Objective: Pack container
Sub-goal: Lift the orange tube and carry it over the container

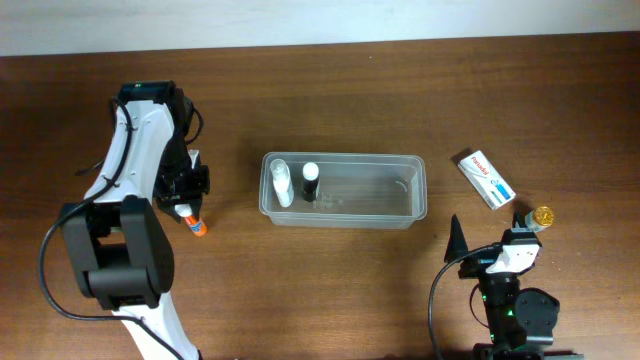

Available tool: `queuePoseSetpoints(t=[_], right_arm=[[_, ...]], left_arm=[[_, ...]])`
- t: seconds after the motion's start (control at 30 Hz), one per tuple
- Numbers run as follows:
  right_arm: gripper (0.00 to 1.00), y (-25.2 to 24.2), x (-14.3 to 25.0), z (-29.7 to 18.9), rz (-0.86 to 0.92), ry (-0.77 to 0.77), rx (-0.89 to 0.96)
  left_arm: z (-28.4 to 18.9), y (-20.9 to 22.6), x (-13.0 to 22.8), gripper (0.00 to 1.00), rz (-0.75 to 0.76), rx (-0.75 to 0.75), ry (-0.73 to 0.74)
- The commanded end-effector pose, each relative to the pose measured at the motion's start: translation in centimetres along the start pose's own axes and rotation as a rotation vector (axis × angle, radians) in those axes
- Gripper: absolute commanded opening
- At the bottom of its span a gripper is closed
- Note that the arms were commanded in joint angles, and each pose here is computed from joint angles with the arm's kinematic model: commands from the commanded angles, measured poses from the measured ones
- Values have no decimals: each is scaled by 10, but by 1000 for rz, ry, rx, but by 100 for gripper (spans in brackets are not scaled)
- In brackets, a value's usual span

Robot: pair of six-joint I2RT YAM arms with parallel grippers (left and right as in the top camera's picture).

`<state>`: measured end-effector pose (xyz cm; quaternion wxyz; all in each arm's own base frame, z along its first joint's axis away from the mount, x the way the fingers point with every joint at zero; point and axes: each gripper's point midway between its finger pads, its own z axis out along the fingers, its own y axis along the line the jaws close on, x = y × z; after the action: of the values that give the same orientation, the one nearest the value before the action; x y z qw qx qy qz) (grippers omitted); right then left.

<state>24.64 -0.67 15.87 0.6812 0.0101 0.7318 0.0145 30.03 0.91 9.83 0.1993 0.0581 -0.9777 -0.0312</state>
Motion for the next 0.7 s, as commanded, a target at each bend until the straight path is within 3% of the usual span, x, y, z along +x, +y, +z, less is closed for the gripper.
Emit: queuePoseSetpoints(t=[0.0,0.17,0.33,0.47,0.67], right_arm=[[98,-1,3,0,8,8,4],[98,-1,3,0,8,8,4],[98,-1,3,0,8,8,4],[98,-1,3,0,8,8,4],[98,-1,3,0,8,8,4]], left_arm=[[-5,3,0,25,-3,-3,-29],[-23,4,4,25,-18,8,-104],[-72,6,17,25,-63,43,-292],[-112,-13,41,25,-39,198,-432],[-135,-48,65,25,19,354,-489]])
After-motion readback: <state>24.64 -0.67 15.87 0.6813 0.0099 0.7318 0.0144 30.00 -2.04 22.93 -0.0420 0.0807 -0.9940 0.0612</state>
